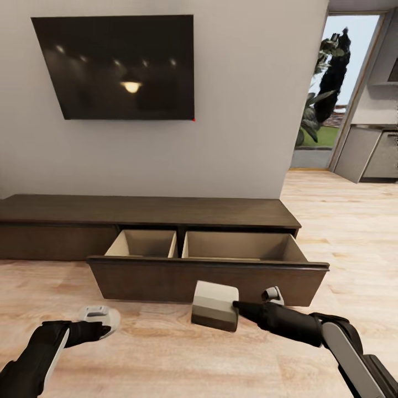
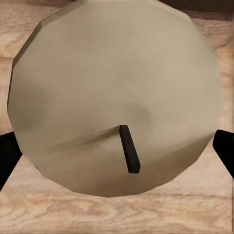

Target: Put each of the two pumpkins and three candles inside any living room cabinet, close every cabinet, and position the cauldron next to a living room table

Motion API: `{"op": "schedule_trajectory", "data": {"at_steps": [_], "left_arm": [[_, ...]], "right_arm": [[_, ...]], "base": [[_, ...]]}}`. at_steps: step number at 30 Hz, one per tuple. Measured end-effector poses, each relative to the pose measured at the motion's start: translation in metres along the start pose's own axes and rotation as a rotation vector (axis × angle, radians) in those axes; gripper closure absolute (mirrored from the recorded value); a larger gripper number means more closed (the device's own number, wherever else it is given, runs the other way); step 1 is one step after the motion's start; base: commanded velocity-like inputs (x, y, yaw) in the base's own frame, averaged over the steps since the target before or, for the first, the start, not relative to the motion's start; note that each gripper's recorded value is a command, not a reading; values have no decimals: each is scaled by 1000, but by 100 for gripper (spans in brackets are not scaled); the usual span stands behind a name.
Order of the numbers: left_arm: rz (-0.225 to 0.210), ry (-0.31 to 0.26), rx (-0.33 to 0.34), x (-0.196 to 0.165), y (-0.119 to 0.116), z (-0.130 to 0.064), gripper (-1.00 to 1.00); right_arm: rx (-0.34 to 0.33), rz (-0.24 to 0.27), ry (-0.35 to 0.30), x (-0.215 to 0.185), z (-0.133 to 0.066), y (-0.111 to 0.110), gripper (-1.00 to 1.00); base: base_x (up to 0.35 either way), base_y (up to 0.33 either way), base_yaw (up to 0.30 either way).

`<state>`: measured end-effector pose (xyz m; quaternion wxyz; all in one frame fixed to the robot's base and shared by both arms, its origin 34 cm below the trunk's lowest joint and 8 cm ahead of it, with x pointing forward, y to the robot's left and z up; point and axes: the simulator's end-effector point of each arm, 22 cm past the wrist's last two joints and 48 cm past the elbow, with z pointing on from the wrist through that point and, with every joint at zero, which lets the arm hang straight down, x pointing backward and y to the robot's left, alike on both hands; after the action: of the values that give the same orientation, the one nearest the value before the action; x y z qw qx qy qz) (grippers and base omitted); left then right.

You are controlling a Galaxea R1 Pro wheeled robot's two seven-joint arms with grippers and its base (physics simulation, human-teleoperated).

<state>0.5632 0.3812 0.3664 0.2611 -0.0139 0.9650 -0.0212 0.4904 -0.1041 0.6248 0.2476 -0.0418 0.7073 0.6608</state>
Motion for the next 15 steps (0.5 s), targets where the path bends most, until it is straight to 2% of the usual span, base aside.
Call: {"op": "schedule_trajectory", "data": {"at_steps": [3, 6, 8, 15], "left_arm": [[-12, 30, 3, 2, -3, -4, 100], [-33, 89, 4, 10, -5, -10, 100], [-41, 108, 5, 10, -6, -14, 100], [-52, 138, 3, 5, -6, -26, 100]], "right_arm": [[135, 6, -4, -4, -1, -25, 100], [283, 12, -3, -6, -2, -53, 100], [297, 33, -9, -7, 4, -52, 100], [374, 44, -7, -13, 9, -56, 100]], "base": [[0, 0, 0], [0, 0, 0], [0, 0, 0], [0, 0, 0]]}}
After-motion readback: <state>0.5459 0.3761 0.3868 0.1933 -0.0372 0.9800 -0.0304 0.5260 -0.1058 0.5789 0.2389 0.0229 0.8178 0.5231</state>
